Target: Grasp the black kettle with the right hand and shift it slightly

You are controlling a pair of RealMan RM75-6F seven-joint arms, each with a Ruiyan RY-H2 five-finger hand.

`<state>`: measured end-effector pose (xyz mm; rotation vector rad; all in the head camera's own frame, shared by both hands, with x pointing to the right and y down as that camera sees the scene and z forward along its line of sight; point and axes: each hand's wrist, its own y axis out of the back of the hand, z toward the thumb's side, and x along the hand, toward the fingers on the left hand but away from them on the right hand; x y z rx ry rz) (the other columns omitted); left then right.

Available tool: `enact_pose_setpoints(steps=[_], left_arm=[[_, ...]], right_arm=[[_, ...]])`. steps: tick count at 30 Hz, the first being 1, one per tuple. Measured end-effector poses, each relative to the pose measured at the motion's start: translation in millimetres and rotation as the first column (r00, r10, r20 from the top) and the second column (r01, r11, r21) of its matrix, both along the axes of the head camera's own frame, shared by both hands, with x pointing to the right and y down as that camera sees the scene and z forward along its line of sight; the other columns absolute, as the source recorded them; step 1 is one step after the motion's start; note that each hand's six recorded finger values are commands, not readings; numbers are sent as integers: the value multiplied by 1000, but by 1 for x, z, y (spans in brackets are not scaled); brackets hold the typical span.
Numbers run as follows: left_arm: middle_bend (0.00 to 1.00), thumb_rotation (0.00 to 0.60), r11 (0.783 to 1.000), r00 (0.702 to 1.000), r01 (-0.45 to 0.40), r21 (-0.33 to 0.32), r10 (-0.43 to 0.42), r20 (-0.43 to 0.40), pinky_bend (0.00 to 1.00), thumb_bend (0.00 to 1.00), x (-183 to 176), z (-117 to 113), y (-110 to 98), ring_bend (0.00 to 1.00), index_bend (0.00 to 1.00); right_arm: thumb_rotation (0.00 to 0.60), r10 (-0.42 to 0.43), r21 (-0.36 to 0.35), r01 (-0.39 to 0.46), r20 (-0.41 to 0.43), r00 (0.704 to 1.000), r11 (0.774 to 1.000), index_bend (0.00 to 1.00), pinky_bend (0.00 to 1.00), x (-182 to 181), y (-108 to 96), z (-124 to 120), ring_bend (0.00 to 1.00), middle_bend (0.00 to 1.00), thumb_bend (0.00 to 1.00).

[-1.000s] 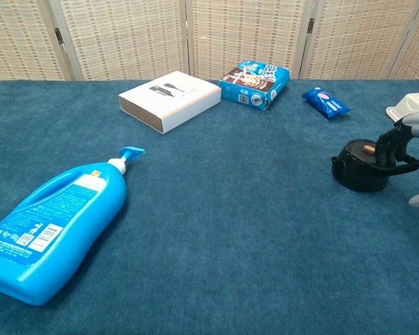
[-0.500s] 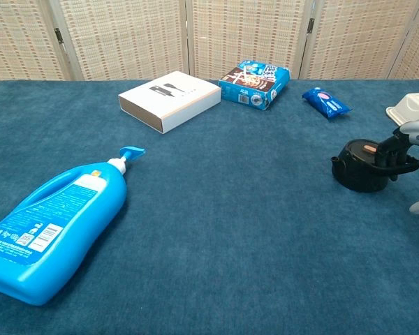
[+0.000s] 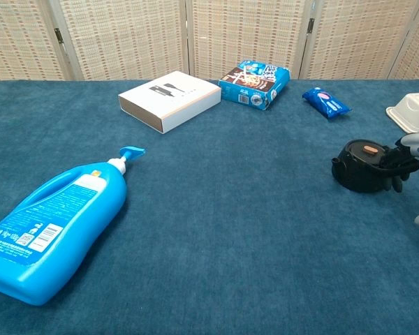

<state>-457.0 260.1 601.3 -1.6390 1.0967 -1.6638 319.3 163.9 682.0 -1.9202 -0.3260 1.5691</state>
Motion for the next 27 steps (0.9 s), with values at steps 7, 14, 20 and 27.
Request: enact_pose_setpoints(steps=[7, 14, 20, 27], left_arm=[[100, 600, 1000, 1000, 5, -2, -5, 0, 148, 152, -1, 0, 1, 110, 187], [100, 600, 1000, 1000, 15, -2, -15, 3, 148, 153, -3, -2, 2, 110, 187], [100, 600, 1000, 1000, 20, -3, -20, 5, 148, 152, -5, -5, 2, 110, 187], [100, 600, 1000, 1000, 24, 0, -24, 7, 148, 152, -5, -10, 2, 110, 187]], right_arm=[[600, -3, -22, 3, -11, 1000, 1000, 522, 0, -1, 1, 4, 429, 508, 0], [600, 20, -58, -20, 13, 1000, 998, 681, 0, -6, -5, 5, 589, 685, 0], [600, 64, -116, -56, 61, 996, 992, 730, 0, -13, -14, 4, 679, 787, 0], [600, 106, -204, -84, 101, 989, 975, 769, 23, -21, -24, 0, 735, 839, 0]])
